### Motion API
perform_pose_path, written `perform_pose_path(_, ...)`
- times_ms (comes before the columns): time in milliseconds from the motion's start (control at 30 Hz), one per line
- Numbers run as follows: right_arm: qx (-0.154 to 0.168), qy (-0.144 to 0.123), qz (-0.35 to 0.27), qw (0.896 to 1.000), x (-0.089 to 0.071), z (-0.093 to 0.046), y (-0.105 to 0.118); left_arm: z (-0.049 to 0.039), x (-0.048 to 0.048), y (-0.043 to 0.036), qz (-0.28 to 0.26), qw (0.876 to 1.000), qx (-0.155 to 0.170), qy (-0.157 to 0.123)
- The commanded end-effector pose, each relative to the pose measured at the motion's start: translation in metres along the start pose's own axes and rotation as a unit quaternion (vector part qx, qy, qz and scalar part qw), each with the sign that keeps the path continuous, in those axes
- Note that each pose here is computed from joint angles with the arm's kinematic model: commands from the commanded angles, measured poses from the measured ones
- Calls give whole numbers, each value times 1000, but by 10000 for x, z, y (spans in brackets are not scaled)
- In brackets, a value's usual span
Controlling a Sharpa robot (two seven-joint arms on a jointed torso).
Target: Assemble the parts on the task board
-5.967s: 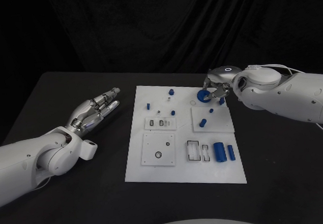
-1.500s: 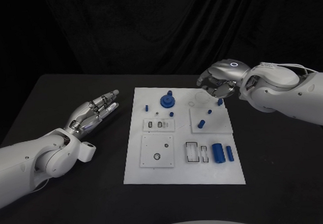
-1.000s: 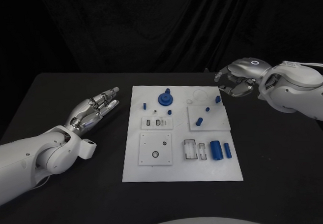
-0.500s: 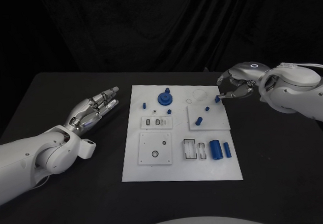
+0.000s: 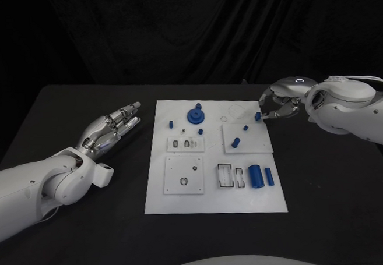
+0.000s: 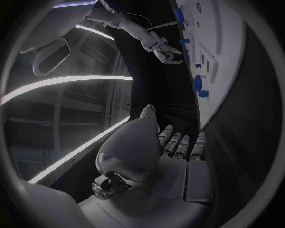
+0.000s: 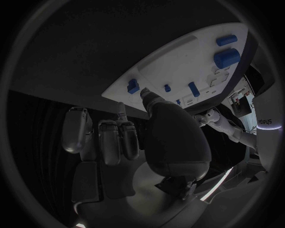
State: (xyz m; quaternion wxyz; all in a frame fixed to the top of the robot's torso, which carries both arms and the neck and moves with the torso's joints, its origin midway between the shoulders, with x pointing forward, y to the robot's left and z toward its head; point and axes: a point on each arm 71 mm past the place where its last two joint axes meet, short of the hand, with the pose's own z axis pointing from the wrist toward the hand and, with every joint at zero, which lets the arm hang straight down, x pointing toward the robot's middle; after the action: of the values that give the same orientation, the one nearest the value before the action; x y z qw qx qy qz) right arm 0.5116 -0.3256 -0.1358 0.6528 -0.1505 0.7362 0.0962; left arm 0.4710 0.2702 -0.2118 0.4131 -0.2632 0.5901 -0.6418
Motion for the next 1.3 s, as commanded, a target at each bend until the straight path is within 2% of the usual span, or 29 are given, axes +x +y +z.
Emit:
perform_pose_path(33,13,11,-1,1000,31,5,-19,4,16,-59,-4,999,41,6)
perform_pose_path(1300,-2,24,-2,1000,170,121,63,-1,8,-52,-6,999,38,9)
